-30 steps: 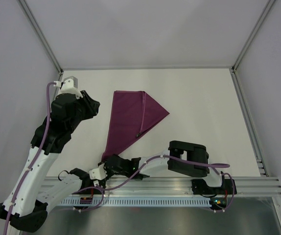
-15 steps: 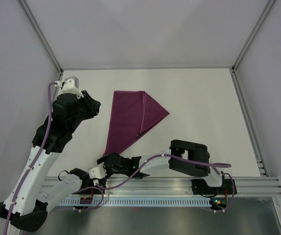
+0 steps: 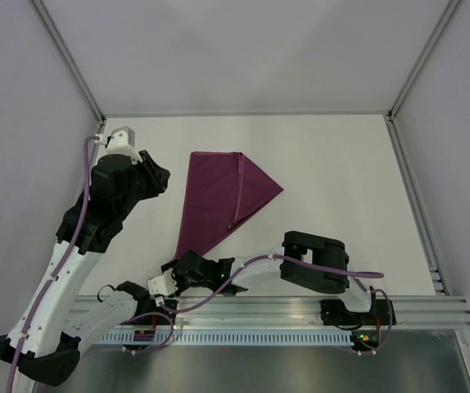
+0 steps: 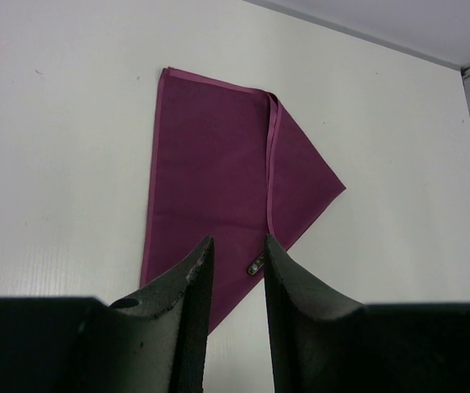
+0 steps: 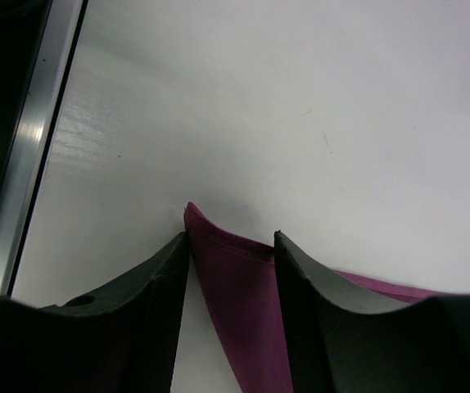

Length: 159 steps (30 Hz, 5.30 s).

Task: Fold the napkin, place the utensils inside, and roll it up
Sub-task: Fold the napkin

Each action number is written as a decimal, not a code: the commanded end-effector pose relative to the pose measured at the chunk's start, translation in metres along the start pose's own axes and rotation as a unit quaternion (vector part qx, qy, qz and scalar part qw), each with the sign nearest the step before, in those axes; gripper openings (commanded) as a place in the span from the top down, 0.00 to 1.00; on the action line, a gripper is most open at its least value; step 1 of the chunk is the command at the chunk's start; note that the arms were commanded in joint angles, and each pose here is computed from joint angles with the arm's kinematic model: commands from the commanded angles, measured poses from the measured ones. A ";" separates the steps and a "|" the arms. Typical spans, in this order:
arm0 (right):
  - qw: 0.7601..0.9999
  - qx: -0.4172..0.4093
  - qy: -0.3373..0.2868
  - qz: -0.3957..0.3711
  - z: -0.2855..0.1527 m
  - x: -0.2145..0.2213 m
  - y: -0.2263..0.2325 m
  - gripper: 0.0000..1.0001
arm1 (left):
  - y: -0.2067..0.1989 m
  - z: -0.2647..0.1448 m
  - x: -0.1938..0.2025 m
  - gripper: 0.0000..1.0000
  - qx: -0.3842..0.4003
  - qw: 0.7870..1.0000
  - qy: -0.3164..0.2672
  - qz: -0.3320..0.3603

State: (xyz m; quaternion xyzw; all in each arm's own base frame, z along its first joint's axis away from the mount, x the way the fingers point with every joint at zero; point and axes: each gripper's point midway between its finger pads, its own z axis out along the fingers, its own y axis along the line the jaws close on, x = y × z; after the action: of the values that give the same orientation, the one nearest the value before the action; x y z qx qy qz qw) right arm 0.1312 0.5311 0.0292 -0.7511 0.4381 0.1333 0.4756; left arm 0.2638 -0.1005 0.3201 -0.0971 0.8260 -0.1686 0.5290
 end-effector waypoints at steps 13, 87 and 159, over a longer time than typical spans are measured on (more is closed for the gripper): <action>0.999 -0.045 0.020 0.021 0.009 0.023 0.014 0.67 | -0.004 0.005 -0.002 0.64 0.014 1.000 -0.003 0.025; 0.871 0.292 0.186 0.348 -0.202 0.209 -0.219 0.99 | -0.048 0.040 0.027 0.62 0.108 0.990 0.084 0.023; 0.750 0.214 0.224 0.584 -0.229 0.319 -0.200 0.52 | -0.096 0.197 0.264 0.66 0.156 0.928 0.335 0.047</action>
State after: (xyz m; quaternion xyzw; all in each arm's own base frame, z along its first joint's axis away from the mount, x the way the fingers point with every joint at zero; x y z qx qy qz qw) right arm 0.4173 0.2043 0.0560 -0.2566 0.8981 0.1051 0.3414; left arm 0.3172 -0.2977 0.0481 0.0908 0.9325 -0.2704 0.2214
